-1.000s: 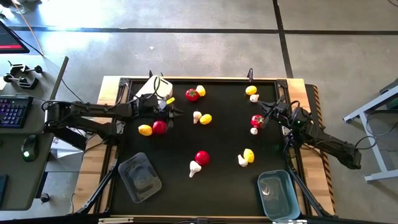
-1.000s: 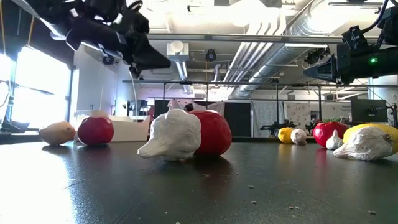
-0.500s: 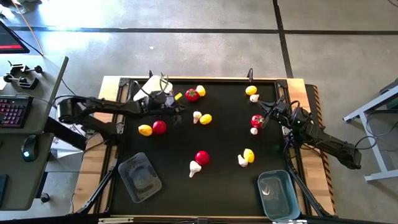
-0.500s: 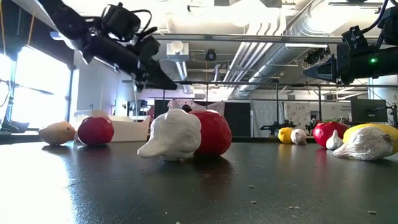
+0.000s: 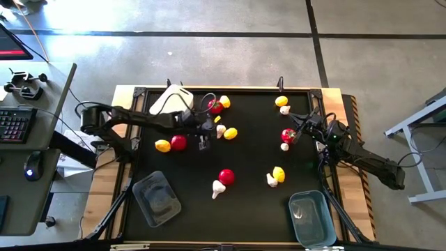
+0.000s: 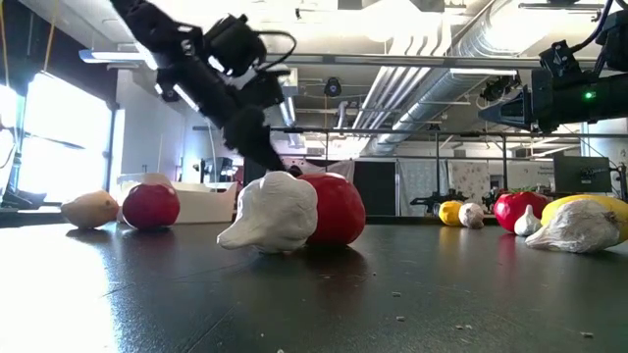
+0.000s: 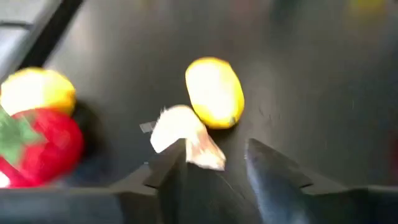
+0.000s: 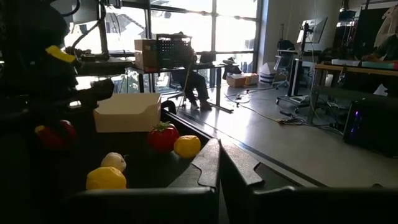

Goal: Sort produce into baskets
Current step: Put the white garlic into the transparent bin

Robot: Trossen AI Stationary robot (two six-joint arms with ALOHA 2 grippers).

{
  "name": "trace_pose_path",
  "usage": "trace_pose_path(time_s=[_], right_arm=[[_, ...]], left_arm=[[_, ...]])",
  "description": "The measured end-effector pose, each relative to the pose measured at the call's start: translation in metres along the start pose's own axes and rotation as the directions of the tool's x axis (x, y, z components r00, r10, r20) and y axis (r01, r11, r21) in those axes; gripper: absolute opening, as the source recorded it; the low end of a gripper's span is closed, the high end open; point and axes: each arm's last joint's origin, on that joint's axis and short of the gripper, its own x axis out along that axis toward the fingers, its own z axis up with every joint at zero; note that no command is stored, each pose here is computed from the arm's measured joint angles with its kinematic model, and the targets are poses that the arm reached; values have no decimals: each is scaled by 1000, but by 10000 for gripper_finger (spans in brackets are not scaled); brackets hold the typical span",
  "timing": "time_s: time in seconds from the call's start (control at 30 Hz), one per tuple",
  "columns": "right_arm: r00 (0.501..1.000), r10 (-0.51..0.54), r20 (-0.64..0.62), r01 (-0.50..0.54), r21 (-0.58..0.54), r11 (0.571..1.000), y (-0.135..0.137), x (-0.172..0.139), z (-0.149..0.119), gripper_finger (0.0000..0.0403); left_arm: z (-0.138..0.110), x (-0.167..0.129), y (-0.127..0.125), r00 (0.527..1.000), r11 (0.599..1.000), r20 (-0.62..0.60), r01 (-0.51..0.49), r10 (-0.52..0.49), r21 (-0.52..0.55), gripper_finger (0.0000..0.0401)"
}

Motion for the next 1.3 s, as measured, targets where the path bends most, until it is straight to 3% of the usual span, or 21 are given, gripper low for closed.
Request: trace_pose_path(time_s=[0.17,0.3,0.4,0.97,1.3], right_arm=[[1000,0,0,0,0,1000,0,0,0,0],[1000,0,0,0,0,1000,0,0,0,0],[1000,0,0,0,0,1000,0,0,0,0],[1000,0,0,0,0,1000,0,0,0,0],[1000,0,0,0,0,1000,0,0,0,0]], left_arm=[[17,-3,14,999,999,39,-1,-1,41,226],[12,9,24,996,996,-20,82,-82,25,233],[8,23,27,995,995,-57,86,-84,47,234],[0,64,37,988,981,-145,71,-45,180,229],[-8,62,42,975,984,-215,94,-60,152,175]])
